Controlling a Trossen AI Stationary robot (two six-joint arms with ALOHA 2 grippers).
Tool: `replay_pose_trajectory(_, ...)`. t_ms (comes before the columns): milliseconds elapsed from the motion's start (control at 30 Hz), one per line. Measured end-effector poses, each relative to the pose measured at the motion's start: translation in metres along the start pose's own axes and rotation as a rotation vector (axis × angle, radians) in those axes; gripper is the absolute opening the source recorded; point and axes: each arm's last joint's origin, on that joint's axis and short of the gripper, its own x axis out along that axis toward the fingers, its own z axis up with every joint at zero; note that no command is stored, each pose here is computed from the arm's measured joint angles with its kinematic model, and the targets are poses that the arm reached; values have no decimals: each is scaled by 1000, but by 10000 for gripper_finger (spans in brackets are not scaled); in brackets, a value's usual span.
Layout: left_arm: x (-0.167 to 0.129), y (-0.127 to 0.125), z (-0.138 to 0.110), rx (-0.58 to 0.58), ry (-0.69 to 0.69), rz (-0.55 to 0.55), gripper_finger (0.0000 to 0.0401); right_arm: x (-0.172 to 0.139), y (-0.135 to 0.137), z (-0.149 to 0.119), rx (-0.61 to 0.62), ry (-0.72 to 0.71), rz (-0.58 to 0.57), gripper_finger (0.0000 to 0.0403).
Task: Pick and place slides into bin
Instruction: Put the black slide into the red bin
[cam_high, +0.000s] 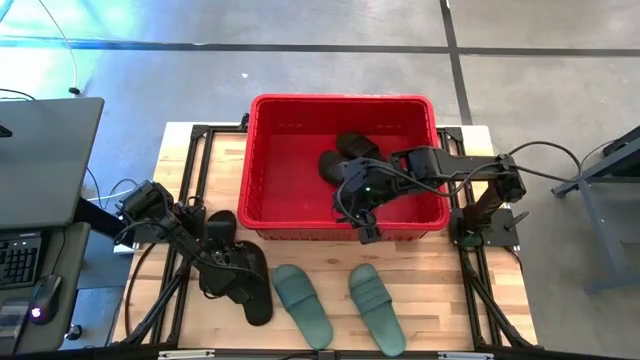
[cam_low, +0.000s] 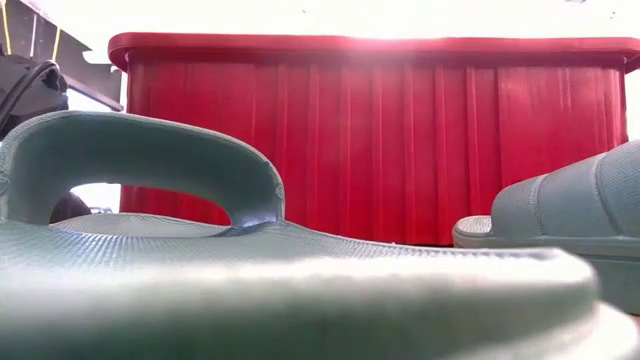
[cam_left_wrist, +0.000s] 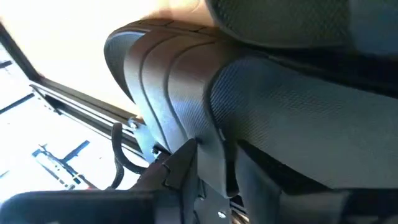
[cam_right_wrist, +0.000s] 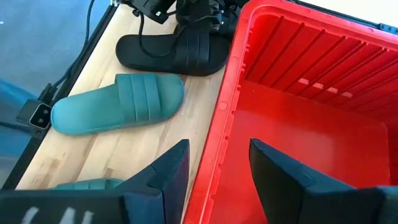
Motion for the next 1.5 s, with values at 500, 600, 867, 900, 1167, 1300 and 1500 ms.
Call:
replay_pose_trajectory(500, -15, 0, 1, 27, 17, -56, 4, 0, 0, 0, -1, 0, -1, 151)
replay_pose_trajectory(600, -40, 4, 3, 62, -8, -93, 2, 0, 0, 0, -2, 0, -1, 150)
replay_pose_trajectory(867, -115, 19, 5, 80, -196, -297, 0, 0, 0, 0, 2, 0, -1, 151)
replay_pose_trajectory(900, -123, 21, 4, 71, -216, -324, 0, 0, 0, 0, 8, 0, -1, 150)
replay_pose_trajectory(1167, -193, 51, -7, 16, -457, -520, 1, 0, 0, 0, 24, 1, 0, 151)
replay_pose_trajectory(1300, -225, 75, -17, -69, -649, -538, 1, 0, 0, -1, 26, 8, 1, 148)
replay_pose_trajectory(1500, -252, 115, -24, -197, -935, -378, 1, 0, 1, -5, 114, 53, 7, 145)
